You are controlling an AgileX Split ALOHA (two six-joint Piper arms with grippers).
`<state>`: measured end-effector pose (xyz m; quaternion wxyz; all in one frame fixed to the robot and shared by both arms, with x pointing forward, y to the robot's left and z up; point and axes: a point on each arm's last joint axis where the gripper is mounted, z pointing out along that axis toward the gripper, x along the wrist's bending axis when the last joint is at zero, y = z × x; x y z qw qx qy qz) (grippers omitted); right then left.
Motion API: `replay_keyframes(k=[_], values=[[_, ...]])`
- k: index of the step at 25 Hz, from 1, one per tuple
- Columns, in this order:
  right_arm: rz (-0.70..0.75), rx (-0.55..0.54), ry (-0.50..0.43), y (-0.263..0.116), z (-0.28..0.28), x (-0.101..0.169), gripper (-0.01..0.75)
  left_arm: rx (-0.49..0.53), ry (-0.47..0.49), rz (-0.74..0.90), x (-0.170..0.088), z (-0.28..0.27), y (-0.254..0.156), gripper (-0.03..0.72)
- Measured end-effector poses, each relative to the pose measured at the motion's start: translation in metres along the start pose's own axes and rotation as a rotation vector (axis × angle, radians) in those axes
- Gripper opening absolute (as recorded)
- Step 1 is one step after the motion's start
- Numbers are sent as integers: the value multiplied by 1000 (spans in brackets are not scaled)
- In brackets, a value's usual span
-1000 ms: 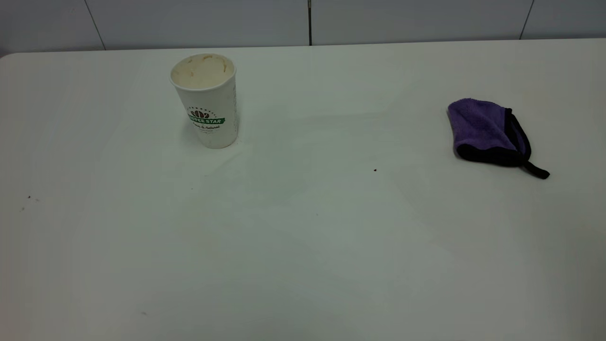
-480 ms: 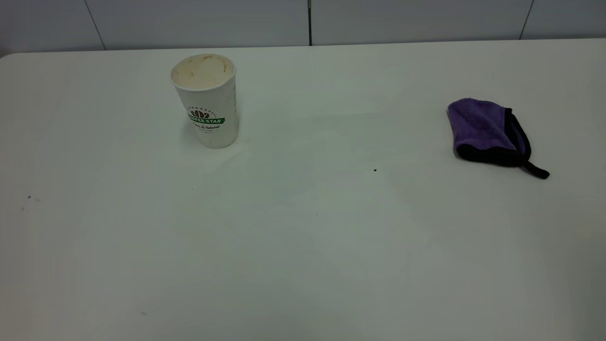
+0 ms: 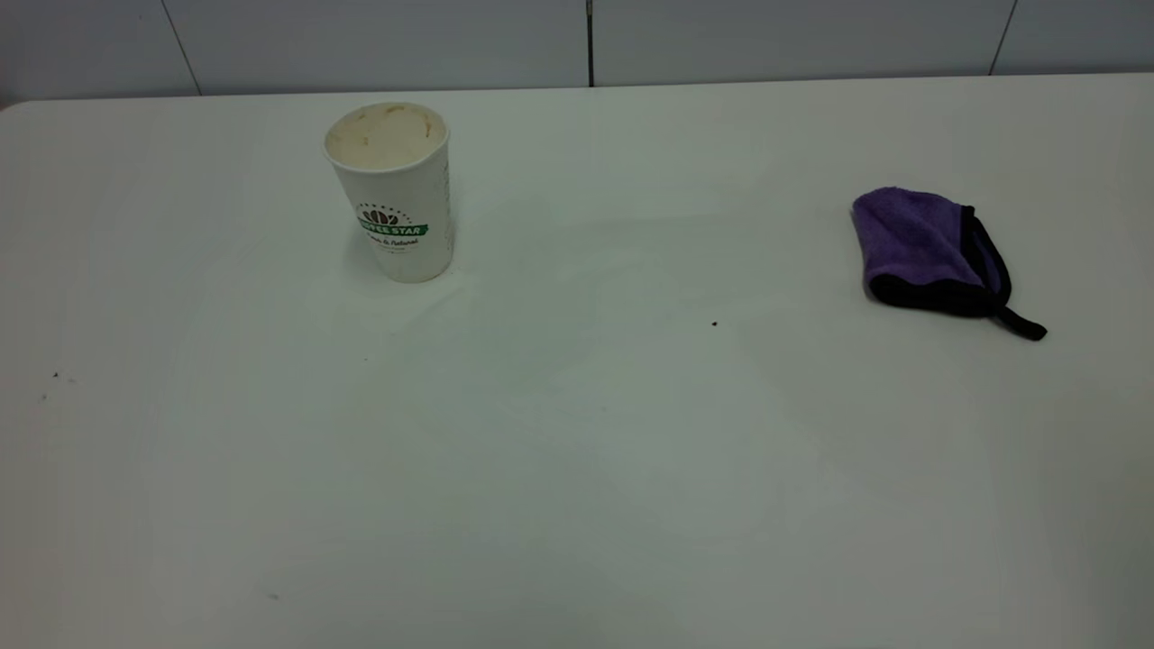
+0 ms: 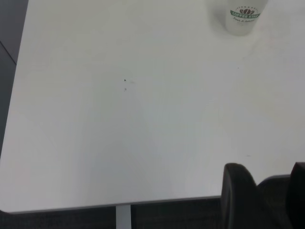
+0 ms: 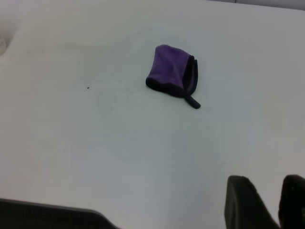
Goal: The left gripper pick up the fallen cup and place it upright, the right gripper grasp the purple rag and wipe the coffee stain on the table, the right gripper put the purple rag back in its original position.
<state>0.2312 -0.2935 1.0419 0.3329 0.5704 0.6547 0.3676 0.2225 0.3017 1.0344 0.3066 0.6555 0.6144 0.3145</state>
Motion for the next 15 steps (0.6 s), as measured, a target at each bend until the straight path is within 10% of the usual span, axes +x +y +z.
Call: replay_keyframes(k=[15], values=[[0,0,0,0,0,0,227,0,0,1,0,0,0,269]])
